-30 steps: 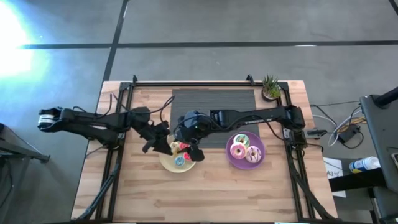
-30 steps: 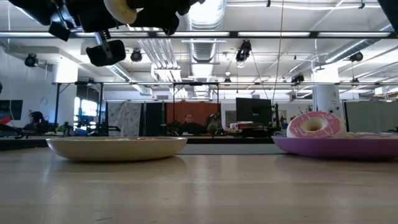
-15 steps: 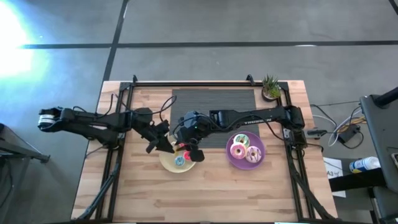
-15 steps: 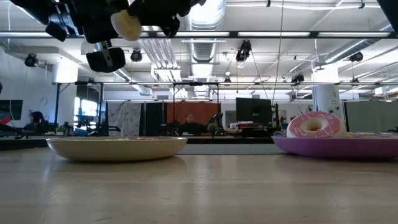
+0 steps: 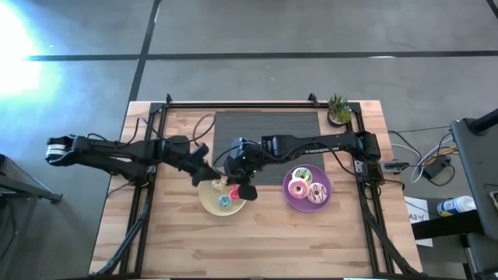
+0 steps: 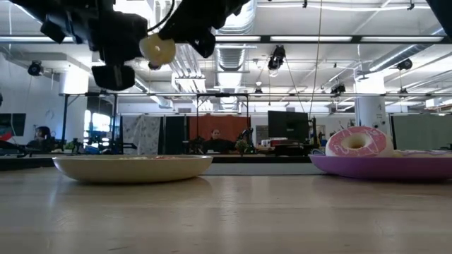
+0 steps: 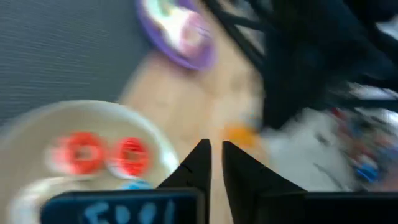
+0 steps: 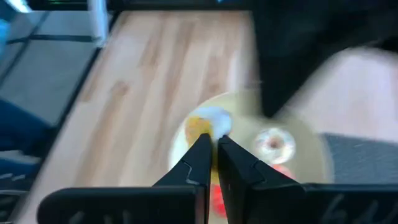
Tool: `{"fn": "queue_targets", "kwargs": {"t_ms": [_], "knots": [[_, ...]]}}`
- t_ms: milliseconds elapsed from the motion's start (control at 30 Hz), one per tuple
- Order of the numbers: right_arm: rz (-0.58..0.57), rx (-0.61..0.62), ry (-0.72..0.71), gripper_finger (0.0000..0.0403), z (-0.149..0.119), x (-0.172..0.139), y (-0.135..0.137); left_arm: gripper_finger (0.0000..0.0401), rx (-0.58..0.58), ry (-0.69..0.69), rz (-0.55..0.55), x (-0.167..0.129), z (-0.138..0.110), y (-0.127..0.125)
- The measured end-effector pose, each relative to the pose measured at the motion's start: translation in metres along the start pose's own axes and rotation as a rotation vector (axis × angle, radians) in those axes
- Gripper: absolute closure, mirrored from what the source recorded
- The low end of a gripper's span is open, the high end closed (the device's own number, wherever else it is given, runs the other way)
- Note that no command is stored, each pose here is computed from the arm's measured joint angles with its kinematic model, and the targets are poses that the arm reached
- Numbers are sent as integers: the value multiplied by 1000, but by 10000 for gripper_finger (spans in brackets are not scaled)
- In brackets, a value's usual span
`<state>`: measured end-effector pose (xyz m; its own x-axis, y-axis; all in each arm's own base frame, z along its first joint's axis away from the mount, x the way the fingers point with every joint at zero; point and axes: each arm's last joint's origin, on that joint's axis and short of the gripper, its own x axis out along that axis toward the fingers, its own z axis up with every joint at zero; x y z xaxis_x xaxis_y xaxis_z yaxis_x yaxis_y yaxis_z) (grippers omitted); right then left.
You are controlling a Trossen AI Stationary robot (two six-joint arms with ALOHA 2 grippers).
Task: Pick & Place donuts
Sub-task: Put the small yellow donut on the white plate
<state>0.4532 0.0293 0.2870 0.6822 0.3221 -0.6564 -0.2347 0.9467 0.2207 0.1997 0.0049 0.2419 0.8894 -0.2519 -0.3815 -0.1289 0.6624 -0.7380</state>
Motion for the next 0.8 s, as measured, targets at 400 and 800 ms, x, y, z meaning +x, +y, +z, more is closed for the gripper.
{"fn": "queue_targets", "kwargs": {"t_ms": [400, 800], "knots": [[-121, 361, 9, 390, -4, -6, -25, 297, 121, -81, 52, -7, 0, -11], [-138, 413, -19, 390, -3, -9, -35, 288, 145, -42, 150, 0, -9, -6]]}}
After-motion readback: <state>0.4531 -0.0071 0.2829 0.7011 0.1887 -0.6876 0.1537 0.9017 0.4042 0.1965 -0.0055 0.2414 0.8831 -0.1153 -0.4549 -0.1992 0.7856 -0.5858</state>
